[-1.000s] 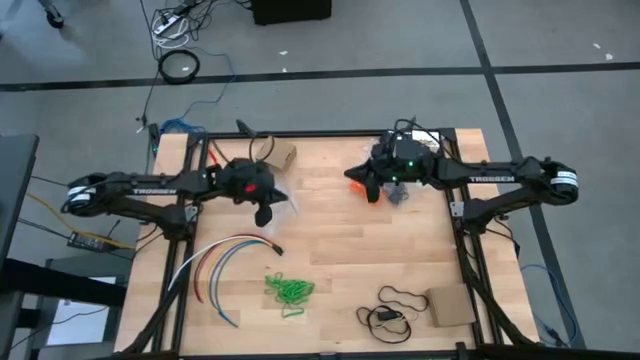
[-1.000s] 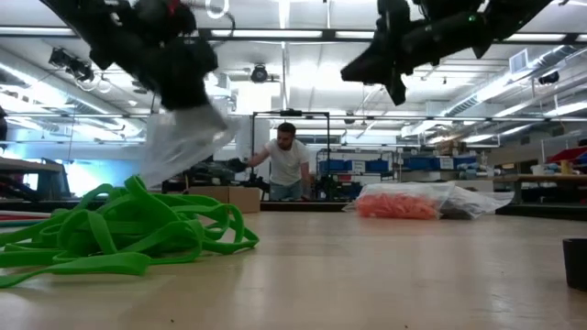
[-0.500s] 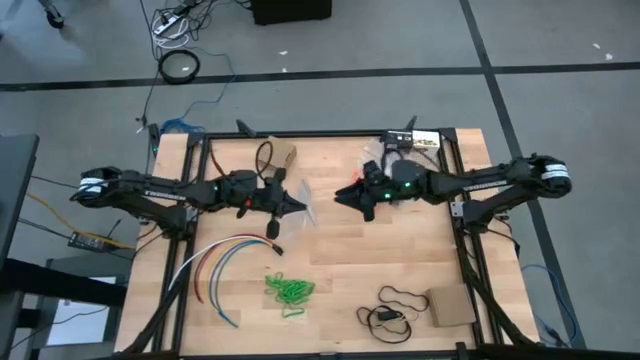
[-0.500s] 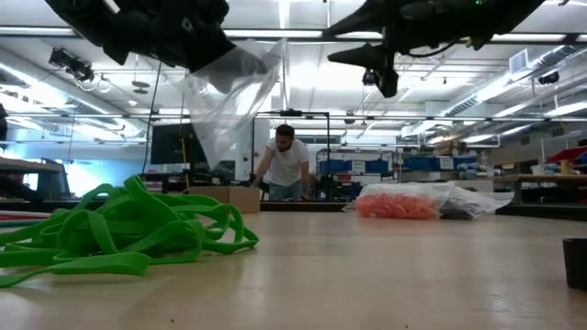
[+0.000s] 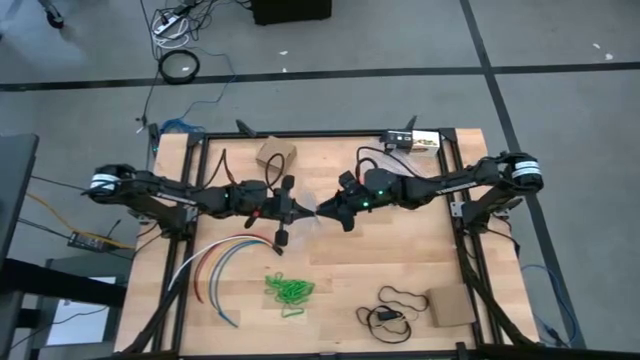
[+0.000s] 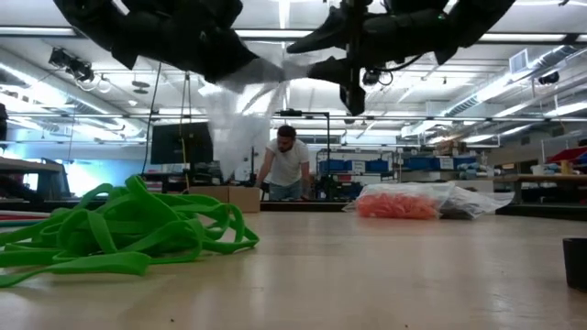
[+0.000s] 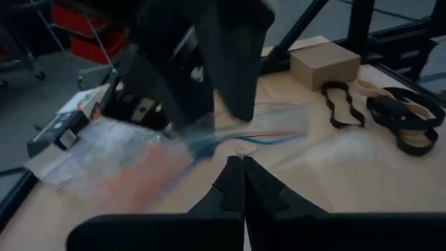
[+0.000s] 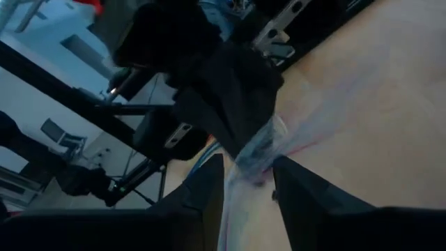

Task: Sort rubber bands
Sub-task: Open the transparent zip bag

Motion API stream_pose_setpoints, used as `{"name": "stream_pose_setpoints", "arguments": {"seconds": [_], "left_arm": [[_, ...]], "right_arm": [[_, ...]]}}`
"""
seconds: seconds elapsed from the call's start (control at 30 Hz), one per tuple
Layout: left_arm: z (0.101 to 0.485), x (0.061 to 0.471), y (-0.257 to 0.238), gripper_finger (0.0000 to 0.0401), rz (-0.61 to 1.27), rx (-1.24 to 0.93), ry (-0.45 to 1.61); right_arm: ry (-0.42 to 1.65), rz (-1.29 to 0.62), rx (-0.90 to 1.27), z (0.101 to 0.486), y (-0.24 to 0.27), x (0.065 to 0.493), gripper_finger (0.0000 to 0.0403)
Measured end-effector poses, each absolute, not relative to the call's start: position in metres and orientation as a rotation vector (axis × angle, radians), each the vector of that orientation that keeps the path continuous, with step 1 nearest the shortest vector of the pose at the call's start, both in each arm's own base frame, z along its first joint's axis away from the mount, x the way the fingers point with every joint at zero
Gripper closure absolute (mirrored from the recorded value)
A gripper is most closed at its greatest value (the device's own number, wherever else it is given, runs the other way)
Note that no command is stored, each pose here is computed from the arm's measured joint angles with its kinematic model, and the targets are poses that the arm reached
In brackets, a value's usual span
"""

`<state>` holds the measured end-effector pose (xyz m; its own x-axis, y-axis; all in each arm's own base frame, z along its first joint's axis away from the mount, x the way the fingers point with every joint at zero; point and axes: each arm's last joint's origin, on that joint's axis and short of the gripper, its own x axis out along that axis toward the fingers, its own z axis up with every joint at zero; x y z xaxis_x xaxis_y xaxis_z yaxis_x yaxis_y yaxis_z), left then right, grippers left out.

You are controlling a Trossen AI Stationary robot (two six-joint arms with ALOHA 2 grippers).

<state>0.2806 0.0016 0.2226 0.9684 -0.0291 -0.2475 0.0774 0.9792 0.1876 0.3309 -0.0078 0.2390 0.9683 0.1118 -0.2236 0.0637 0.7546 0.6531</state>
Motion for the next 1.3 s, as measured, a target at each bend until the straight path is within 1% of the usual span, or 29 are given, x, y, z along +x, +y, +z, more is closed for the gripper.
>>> {"name": "stream_pose_setpoints", "arguments": {"seconds": [0.17,0.5,0.57,0.9,1.07,1.2,1.3], "left_arm": [[0.2239,0.2812,0.0002,0.0401,-0.031,0.207,0.256],[0.2231,0.2808,-0.0018,0.0401,-0.035,0.209,0.265],[0.2245,0.2812,-0.0035,0.0401,-0.039,0.210,0.249],[0.2270,0.2817,-0.0059,0.0401,-0.034,0.258,0.221],[0.2260,0.2814,-0.0051,0.0401,-0.004,0.273,0.237],[0.2240,0.2808,-0.0050,0.0401,0.019,0.334,0.264],[0.2238,0.2807,-0.0066,0.0401,0.026,0.349,0.267]], "right_arm": [[0.263,0.020,0.703,0.2388,-0.0095,0.3332,0.0301],[0.264,0.004,0.639,0.2430,-0.0096,0.3296,0.0387],[0.272,0.001,0.623,0.2428,-0.0093,0.3286,0.0399],[0.279,0.003,0.626,0.2423,-0.0080,0.3285,0.0390],[0.285,0.013,0.626,0.2421,-0.0042,0.3285,0.0372],[0.290,0.017,0.635,0.2417,-0.0032,0.3285,0.0356],[0.293,0.018,0.636,0.2415,-0.0032,0.3284,0.0353]]}}
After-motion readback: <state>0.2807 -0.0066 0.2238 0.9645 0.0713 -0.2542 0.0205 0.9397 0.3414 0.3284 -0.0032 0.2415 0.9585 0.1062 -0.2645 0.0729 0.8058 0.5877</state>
